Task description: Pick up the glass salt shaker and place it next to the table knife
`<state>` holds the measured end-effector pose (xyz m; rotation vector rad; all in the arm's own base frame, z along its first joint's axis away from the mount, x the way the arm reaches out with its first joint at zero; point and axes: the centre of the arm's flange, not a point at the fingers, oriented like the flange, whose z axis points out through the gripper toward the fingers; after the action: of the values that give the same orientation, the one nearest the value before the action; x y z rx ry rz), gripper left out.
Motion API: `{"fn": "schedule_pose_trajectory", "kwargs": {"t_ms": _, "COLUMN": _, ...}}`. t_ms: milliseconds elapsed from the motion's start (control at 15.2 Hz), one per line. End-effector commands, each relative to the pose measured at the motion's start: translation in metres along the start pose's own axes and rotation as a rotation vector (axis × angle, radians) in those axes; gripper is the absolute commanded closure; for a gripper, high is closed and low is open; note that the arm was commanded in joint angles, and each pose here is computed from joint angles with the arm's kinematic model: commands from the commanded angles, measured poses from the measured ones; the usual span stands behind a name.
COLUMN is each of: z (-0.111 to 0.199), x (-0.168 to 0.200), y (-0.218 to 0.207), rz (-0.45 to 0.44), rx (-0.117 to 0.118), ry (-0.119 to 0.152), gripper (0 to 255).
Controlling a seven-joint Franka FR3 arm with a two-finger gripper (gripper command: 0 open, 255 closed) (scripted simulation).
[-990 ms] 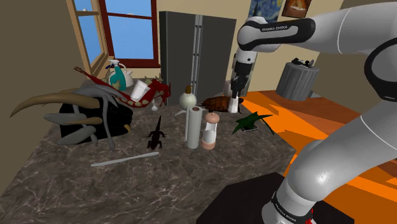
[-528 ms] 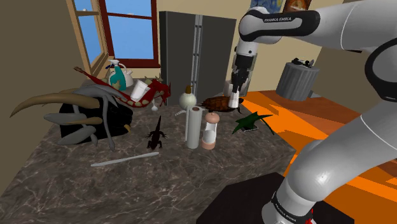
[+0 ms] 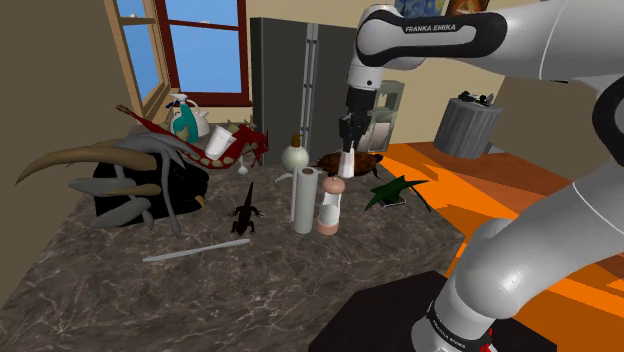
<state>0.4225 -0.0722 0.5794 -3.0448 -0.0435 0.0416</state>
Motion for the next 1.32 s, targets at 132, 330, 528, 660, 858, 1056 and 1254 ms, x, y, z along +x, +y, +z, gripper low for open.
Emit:
{"fn": "schedule_pose_trajectory", "kwargs": {"t_ms": 132, "z": 0.003, "x": 0.011, "y": -0.05, "rz": 0.002, "rx": 0.0, "ry": 0.0, "gripper": 255}}
{"fn": "schedule_pose_trajectory", "kwargs": {"t_ms": 330, "z": 0.007, "x": 0.018, "y": -0.089, "rz": 0.002, "rx": 0.0, "ry": 0.0, "gripper": 255}}
{"fn": "schedule_pose_trajectory", "kwargs": {"t_ms": 528, "z": 0.01, "x": 0.026, "y": -0.128, "rz": 0.002, "rx": 0.0, "ry": 0.0, "gripper": 255}}
{"fn": "schedule_pose_trajectory", "kwargs": {"t_ms": 660, "z": 0.012, "x": 0.031, "y": -0.153, "rz": 0.002, "rx": 0.0, "ry": 0.0, "gripper": 255}}
{"fn": "schedule_pose_trajectory", "kwargs": {"t_ms": 858, "z": 0.016, "x": 0.038, "y": -0.192, "rz": 0.002, "rx": 0.0, "ry": 0.0, "gripper": 255}}
{"fn": "schedule_pose_trajectory", "kwargs": {"t_ms": 1056, "z": 0.019, "x": 0.046, "y": -0.231, "rz": 0.002, "rx": 0.0, "ry": 0.0, "gripper": 255}}
{"fn": "schedule_pose_trajectory", "kwargs": {"t_ms": 1254, "z": 0.023, "x": 0.053, "y": -0.27, "rz": 0.002, "rx": 0.0, "ry": 0.0, "gripper": 255}}
